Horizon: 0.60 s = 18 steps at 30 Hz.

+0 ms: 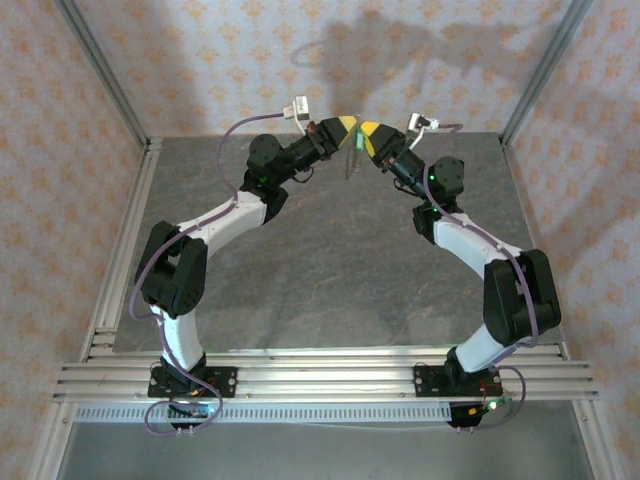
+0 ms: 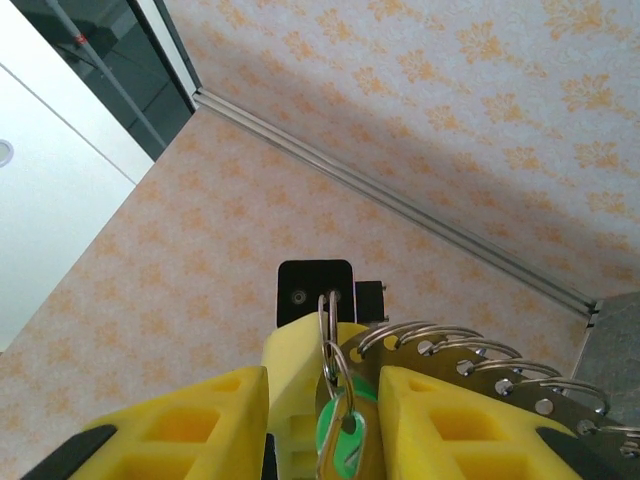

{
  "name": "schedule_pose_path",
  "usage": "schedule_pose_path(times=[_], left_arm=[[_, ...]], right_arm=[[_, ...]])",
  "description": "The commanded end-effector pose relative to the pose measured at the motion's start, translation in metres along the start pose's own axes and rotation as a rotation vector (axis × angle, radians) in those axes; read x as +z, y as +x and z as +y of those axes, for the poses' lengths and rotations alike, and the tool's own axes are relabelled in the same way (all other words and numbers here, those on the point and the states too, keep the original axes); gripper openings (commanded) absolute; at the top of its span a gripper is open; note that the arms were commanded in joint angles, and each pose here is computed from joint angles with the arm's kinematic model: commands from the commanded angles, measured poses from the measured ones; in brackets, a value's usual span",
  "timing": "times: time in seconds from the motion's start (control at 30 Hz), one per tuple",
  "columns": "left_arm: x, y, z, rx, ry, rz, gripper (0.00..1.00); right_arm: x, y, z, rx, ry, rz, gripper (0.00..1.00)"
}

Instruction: Put the keys on the keyring

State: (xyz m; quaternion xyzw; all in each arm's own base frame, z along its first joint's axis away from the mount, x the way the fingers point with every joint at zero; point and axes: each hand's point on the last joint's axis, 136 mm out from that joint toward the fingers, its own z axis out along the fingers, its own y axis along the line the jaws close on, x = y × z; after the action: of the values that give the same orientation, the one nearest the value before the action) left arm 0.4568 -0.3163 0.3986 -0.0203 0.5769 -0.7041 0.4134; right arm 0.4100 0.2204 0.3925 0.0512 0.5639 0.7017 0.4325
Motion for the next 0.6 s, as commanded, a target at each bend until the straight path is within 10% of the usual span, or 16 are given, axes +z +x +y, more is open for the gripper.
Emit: schedule_pose_path(times=[0.0,0.57], left_arm=[[0.0041,-0.0097,-0.0227,0.030,0.062,-0.031,0.00],[0.0047,-0.0107,-0.0234,0.032,0.064,-0.034,0.00]], right_arm=[[-0.0069,-0.0042,0.0221,-0.063,-0.051,-0.016,0.33],[-0.0074,0.0015,0.0216,-0.054,-0.061,0.007,0.00]])
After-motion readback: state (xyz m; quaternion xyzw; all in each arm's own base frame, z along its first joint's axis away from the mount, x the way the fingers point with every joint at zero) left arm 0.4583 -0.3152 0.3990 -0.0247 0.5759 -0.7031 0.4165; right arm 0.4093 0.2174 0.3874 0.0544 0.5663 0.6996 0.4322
